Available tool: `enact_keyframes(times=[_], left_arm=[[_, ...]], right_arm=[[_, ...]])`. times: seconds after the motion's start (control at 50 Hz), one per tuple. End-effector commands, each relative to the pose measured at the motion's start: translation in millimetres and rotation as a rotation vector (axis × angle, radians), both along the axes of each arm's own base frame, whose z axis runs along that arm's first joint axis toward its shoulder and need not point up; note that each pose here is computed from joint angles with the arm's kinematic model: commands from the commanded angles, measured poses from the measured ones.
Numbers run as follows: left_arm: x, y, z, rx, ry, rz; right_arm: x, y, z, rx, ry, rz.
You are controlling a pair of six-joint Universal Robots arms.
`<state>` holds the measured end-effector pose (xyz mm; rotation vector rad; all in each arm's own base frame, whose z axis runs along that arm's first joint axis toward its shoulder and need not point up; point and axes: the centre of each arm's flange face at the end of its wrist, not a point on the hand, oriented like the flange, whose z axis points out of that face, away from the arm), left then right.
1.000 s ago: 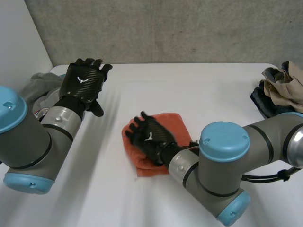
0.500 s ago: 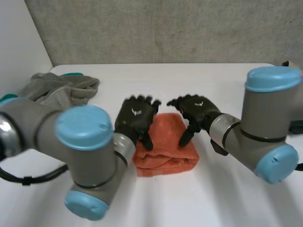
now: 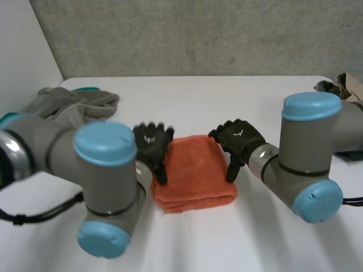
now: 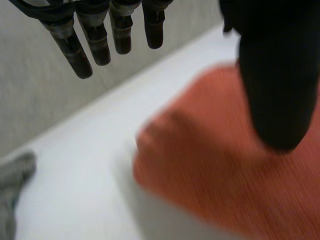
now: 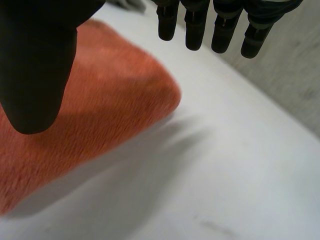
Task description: Fold the laundry.
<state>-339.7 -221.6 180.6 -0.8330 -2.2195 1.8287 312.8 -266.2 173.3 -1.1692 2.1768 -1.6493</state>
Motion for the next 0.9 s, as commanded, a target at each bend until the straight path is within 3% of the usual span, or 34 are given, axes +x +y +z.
enact_keyframes(times=[0.02,0.08,0.18,0.24,0.58,0.9], left_arm=[[-10,-8,74,-0.118,0.152,-0.206],[-10,-10,84,-0.104,0.161,-0.289],[-21,2,104,-0.026,0.178,-0.543],[-27,9,102,0.024,0.182,-0.641],[-32,11,99,-0.002,0.189,-0.661],[-32,12,102,-0.006,0.191,-0.659]], right_arm=[[-4,37,4,-0.13,0.001,0.071],[0,58,-7,-0.126,0.009,0.121],[4,89,-30,-0.124,0.007,0.187],[7,94,-40,-0.138,-0.003,0.2],[30,63,-82,-0.272,0.001,0.218],[41,48,-75,-0.331,-0.013,0.222]])
